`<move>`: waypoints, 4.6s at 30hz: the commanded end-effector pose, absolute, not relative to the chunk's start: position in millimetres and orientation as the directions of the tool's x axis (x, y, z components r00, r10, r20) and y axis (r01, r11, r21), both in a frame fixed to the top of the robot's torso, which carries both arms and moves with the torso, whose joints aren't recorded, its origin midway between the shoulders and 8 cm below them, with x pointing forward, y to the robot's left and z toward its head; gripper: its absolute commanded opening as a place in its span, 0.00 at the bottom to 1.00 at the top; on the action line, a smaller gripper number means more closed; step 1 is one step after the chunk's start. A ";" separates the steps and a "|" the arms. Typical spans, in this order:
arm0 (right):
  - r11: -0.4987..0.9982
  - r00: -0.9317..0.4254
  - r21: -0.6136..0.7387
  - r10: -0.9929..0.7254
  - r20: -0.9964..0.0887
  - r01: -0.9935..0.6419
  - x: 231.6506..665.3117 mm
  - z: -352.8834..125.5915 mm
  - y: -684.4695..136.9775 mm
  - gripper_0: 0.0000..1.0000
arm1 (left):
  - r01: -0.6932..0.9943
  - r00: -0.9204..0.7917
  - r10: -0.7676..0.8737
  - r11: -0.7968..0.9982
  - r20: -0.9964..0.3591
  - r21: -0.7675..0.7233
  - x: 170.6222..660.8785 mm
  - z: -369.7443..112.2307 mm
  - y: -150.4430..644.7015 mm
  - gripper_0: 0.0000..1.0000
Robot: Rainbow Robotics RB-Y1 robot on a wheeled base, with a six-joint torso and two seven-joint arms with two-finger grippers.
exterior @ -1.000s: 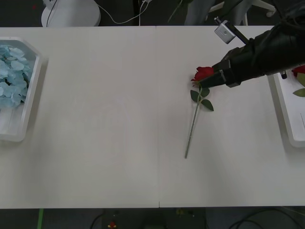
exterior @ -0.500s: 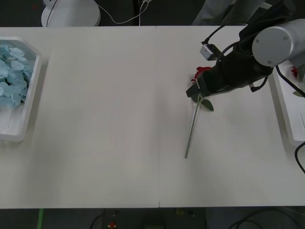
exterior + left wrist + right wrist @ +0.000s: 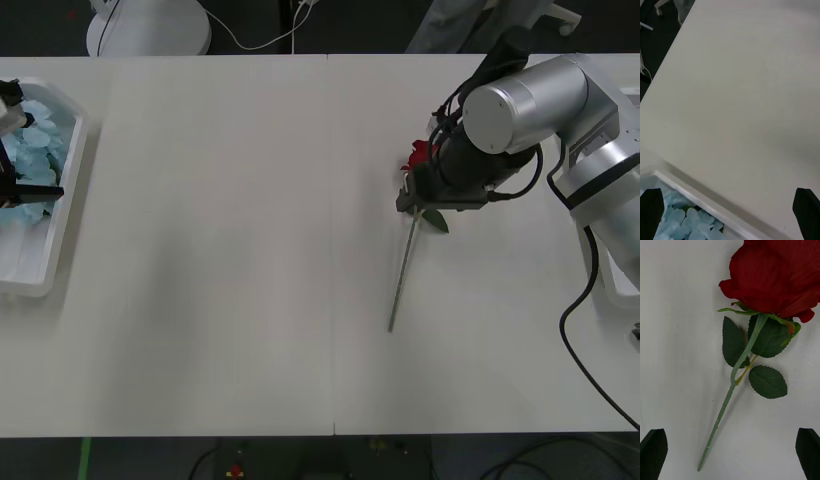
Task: Put the red flowers into the right box and the blue flowers into the left box
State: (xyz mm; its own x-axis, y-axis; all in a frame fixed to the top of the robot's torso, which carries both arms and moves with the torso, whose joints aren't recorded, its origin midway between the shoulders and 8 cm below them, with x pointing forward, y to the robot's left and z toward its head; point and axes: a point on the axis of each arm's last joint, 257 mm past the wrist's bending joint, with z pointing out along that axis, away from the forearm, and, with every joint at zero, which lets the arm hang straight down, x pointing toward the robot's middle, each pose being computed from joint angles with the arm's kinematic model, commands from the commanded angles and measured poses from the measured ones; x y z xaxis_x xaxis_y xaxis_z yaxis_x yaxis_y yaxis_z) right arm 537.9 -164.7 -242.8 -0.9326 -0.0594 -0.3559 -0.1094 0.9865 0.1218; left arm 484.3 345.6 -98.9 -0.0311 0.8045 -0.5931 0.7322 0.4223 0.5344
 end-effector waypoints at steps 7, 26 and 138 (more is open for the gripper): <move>0.989 -0.911 0.137 0.011 -0.411 -0.049 570.7 -229.7 -141.3 0.99 | 0.837 0.061 0.763 0.312 -0.644 0.449 460.9 -89.5 282.5 1.00; 0.991 -0.843 0.134 0.056 -0.535 -0.020 612.1 -246.5 -130.0 0.99 | 0.914 0.109 0.715 0.201 -0.690 0.353 494.8 -107.2 189.7 1.00; 0.687 -0.855 -0.723 -0.335 -0.396 0.066 597.2 -132.6 -632.3 0.60 | 0.911 0.114 0.729 0.194 -0.674 0.364 500.2 -114.5 183.9 1.00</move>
State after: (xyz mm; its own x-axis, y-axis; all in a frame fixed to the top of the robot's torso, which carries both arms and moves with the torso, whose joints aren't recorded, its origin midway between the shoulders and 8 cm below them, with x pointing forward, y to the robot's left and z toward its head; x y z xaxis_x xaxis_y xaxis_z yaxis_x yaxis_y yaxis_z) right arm 595.5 -634.6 -134.1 -0.8589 -0.3455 -0.3780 0.0532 0.6739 -0.7369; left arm 492.1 195.6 -134.2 0.0825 0.7351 -0.6729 0.9225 0.1991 0.3306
